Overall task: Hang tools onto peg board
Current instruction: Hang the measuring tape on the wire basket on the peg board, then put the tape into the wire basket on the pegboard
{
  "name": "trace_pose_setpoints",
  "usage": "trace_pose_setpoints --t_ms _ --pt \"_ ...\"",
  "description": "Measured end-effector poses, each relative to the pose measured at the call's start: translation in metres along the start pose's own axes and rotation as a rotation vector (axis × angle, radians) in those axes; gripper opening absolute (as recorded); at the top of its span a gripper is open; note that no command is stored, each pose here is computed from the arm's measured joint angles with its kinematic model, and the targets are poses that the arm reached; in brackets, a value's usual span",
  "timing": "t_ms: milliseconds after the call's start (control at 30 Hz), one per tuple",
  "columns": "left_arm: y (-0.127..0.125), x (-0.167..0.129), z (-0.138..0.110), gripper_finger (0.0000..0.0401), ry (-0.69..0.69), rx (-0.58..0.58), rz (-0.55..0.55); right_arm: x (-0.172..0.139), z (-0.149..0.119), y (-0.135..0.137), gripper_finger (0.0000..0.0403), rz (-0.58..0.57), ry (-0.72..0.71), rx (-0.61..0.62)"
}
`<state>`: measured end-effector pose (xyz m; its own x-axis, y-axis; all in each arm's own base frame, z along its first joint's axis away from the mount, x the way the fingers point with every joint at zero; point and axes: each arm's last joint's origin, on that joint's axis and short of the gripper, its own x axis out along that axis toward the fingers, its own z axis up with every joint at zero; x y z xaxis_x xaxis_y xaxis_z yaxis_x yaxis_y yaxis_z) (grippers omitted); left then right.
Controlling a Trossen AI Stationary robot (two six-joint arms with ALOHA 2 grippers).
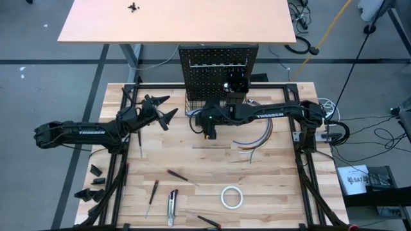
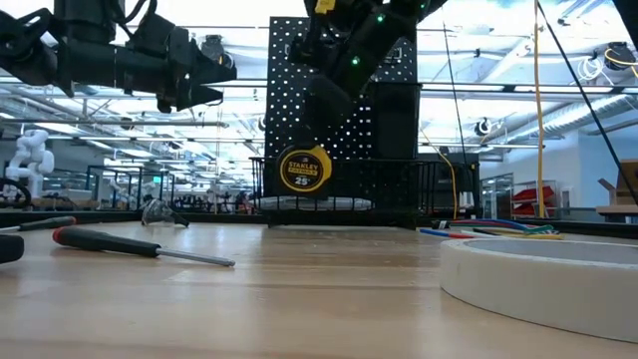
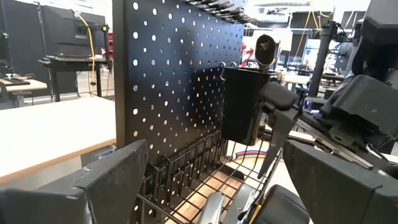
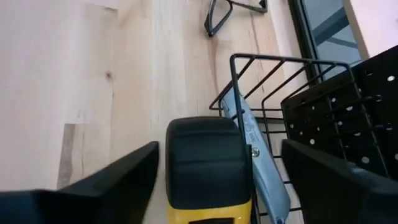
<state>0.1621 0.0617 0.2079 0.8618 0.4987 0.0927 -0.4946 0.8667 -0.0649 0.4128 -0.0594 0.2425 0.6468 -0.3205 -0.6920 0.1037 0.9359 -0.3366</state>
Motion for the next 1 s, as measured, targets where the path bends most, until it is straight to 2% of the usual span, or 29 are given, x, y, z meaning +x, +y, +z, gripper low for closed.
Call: trace_pose_setpoints --t_ms 100,167,300,400,500,667,800,1000 --pt "0.0 0.0 0.0 0.0377 0.003 0.001 0.0 -0.004 0.001 -0.002 0.038 -0.018 -0.004 0.004" --pt "0.0 0.0 0.0 0.0377 0.005 0.001 -0.001 -0.013 0.005 -0.005 0.0392 -0.055 -0.027 0.011" --pt "-0.001 0.0 0.0 0.0377 0.006 0.001 -0.036 -0.04 0.015 -0.013 0.039 -0.078 -0.095 0.05" --pt "-0.003 -0.001 0.002 0.0377 -0.01 -0.002 -0.112 -0.065 0.021 -0.018 0.0389 -0.063 -0.162 0.144" --pt "-0.006 -0.001 0.008 0.0377 -0.032 -0.023 -0.201 -0.092 0.027 -0.022 0.0389 0.015 -0.238 0.288" --pt "-0.01 -0.001 0.014 0.0377 -0.024 -0.137 -0.342 -0.115 0.028 -0.023 0.0389 0.24 -0.254 0.615" --pt "-0.019 -0.003 0.008 0.0377 0.066 -0.233 -0.428 -0.122 0.022 -0.013 0.0389 0.388 -0.151 0.697" --pt "-0.04 -0.011 0.0 0.0377 0.173 -0.24 -0.578 -0.132 0.02 0.035 0.0389 0.443 -0.006 0.747"
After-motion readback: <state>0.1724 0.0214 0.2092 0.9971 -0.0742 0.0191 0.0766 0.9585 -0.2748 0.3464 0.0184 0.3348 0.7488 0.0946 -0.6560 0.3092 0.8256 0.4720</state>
